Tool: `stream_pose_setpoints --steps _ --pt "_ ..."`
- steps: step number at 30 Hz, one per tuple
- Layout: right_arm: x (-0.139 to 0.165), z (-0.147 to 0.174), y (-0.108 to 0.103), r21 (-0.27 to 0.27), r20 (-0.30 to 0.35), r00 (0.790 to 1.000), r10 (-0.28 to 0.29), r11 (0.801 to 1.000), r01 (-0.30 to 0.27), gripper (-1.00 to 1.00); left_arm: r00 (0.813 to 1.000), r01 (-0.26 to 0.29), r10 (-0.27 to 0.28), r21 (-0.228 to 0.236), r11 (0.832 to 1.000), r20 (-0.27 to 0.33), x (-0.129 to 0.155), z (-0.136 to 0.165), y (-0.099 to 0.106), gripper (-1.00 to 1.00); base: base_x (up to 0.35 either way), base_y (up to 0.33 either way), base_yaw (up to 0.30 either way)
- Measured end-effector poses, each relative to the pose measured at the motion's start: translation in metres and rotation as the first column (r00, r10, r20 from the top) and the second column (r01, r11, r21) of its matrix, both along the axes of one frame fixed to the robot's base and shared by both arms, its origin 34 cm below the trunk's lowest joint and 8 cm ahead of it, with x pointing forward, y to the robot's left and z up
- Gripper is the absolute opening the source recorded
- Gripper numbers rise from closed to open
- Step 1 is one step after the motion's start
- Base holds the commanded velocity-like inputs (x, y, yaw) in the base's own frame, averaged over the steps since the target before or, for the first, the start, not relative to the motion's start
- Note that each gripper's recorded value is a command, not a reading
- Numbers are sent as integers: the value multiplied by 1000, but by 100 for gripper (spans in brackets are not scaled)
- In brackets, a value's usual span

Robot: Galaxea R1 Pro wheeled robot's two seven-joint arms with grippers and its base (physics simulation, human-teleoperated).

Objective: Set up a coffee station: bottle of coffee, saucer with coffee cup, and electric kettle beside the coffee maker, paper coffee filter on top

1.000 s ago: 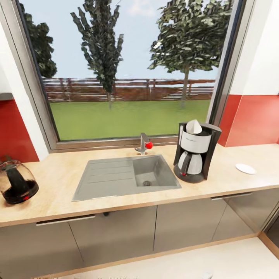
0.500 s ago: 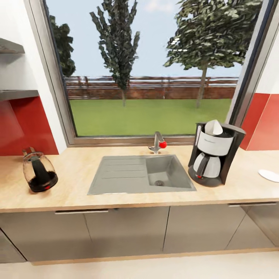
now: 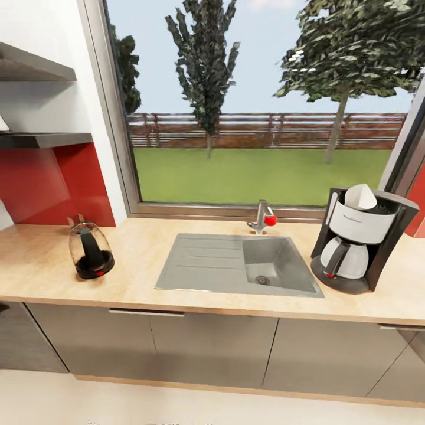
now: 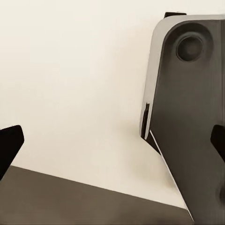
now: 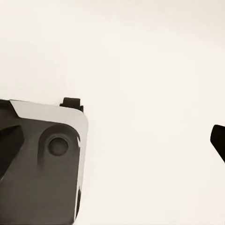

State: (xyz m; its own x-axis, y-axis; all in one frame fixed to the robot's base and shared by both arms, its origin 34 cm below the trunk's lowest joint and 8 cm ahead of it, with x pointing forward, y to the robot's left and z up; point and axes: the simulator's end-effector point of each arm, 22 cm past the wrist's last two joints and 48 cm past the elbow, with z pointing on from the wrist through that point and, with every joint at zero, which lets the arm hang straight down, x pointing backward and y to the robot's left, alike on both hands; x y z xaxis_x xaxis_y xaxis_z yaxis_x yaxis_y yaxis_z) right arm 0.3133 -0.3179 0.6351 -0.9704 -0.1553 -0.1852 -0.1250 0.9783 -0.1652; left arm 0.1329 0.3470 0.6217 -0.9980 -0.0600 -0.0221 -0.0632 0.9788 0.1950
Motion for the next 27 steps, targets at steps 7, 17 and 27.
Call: stream_pose_setpoints --steps 7,17,27 --pt "-3 -1 -3 -3 -4 1000 -24 1000 24 100 1000 6 -7 10 1000 5 3 1 6 100 0 94 243" --pt "-5 -3 -2 -5 -10 1000 -19 1000 19 100 1000 -3 3 14 1000 -4 -1 1 8 100 0 294 212" --pt "-4 -3 8 9 -5 1000 -14 1000 14 100 1000 -7 7 14 1000 -6 -2 1 8 100 0 331 16"
